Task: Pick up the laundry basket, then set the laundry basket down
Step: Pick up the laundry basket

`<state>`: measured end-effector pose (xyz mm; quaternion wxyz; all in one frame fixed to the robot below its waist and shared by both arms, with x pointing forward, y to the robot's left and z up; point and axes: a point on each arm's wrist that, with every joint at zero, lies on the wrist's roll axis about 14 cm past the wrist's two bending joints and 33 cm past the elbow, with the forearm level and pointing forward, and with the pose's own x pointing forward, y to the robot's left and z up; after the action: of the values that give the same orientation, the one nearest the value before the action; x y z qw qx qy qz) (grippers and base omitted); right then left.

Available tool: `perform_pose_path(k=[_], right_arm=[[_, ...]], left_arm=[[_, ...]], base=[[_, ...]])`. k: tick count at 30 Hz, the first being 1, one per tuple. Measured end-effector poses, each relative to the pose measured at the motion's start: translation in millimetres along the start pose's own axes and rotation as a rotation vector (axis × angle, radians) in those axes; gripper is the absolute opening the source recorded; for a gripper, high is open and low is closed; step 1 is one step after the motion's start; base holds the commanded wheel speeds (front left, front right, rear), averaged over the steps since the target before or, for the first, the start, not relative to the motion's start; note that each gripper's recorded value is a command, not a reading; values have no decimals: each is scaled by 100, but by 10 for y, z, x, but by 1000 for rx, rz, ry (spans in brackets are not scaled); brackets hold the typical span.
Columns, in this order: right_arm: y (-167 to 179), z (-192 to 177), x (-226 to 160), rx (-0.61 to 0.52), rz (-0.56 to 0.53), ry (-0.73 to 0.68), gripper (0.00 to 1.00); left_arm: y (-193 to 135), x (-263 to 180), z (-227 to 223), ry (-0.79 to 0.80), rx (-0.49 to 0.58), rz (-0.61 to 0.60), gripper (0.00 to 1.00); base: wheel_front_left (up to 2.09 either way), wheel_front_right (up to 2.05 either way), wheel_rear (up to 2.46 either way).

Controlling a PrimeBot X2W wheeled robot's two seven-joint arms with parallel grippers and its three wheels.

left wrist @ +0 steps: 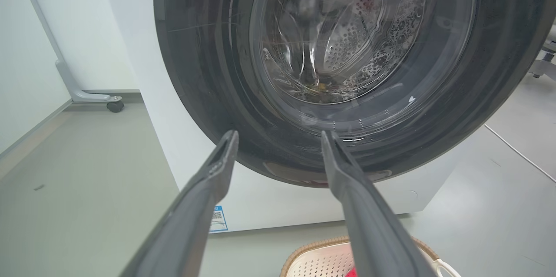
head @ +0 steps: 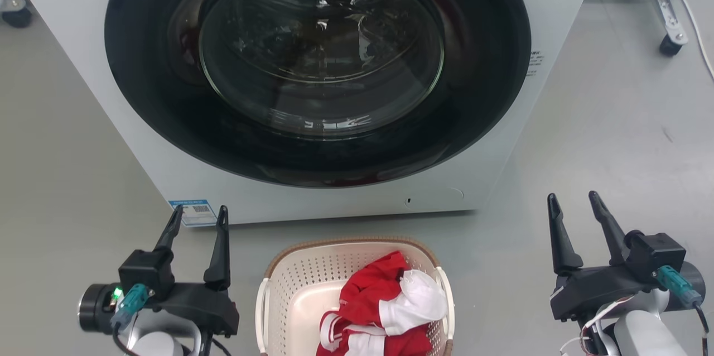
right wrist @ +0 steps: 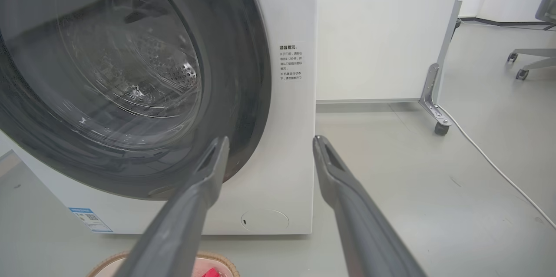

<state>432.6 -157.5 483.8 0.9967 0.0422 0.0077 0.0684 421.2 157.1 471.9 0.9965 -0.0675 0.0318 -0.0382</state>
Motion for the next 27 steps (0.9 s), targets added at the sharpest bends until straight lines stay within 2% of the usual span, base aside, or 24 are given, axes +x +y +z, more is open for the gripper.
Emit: perform_pose_path(k=[13,27], right_arm=[[43,35,-212,2,5,-5,100],[45,32,-231,3,7,-4,100]], left_arm=[[9,-225,133,-43,21,1,100],[6,-248,167,-44,15,9,100]], base=[[0,0,0],[0,0,0]])
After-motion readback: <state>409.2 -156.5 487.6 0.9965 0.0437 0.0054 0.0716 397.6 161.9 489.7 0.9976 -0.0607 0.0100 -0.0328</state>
